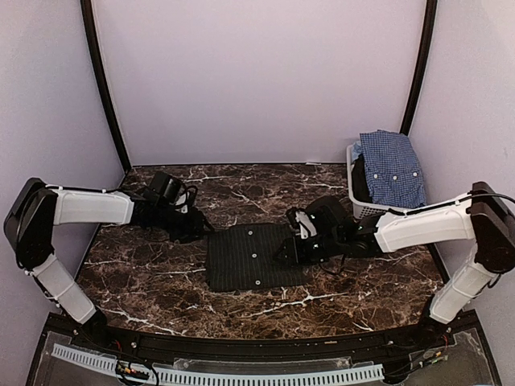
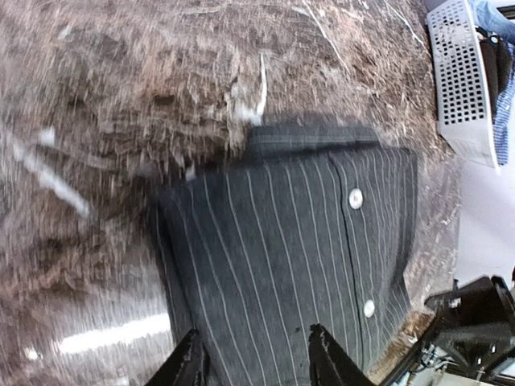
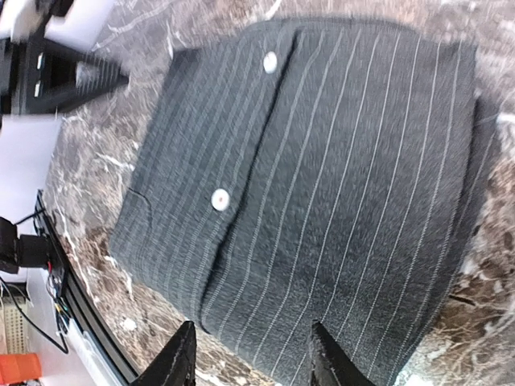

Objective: Fold and stack the long sleeve shirts
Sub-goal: Smooth out the square-folded shirt at the center of the board, then pick up the square-folded shirt from the center of the board.

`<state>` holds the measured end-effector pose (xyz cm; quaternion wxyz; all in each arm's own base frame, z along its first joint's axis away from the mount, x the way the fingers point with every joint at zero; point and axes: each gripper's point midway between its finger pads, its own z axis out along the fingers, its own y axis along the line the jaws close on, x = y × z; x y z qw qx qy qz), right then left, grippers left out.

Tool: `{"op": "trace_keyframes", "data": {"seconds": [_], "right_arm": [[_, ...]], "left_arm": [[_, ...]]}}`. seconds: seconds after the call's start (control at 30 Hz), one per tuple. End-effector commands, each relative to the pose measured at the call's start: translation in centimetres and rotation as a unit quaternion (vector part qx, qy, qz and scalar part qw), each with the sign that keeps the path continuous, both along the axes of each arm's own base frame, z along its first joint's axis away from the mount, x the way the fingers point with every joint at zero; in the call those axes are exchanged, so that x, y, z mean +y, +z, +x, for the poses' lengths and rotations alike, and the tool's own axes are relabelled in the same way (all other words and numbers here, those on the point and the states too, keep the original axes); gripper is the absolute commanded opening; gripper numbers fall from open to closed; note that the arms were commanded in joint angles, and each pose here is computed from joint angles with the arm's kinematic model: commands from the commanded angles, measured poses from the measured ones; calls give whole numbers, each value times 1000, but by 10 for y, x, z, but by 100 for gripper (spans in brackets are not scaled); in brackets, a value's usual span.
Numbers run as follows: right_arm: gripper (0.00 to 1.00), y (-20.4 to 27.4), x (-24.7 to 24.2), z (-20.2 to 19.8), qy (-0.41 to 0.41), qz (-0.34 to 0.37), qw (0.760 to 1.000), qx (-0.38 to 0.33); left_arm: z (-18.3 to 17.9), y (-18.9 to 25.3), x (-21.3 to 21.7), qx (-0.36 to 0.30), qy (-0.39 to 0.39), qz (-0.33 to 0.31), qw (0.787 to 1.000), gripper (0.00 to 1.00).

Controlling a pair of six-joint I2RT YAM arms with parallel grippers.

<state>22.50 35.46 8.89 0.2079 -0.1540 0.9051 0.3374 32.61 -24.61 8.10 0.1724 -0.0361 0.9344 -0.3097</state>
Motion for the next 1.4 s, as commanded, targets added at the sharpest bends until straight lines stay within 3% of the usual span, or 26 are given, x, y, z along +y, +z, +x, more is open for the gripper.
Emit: {"op": "trace_keyframes", "data": {"seconds": [0.0,0.13,0.37,0.6,0.8,1.03,1.2,1.37], "right_arm": [[45,17,-6,8,-25,-5,999,-29],[48,28,-14,16,-42,-11,998,-48],[53,41,-30,27,-68,-7,995,-73],[53,42,-49,29,-77,-6,993,-84],[53,41,-64,28,-86,-2,992,-95],[53,36,-70,26,-87,-2,991,-98],[55,36,-68,28,-87,5,991,-104],[56,34,-64,31,-85,4,991,-106]], "left_arm": [[-41,-3,7,45,-1,-38,998,47],[-62,-14,13,63,1,-54,997,57],[-83,-32,6,90,-4,-61,994,63],[-90,-57,1,115,15,-16,993,63],[-95,-81,-2,135,33,39,990,58],[-85,-88,-14,137,53,31,989,40],[-68,-66,-24,105,55,15,993,15],[-57,-43,-25,73,49,17,996,1]]}}
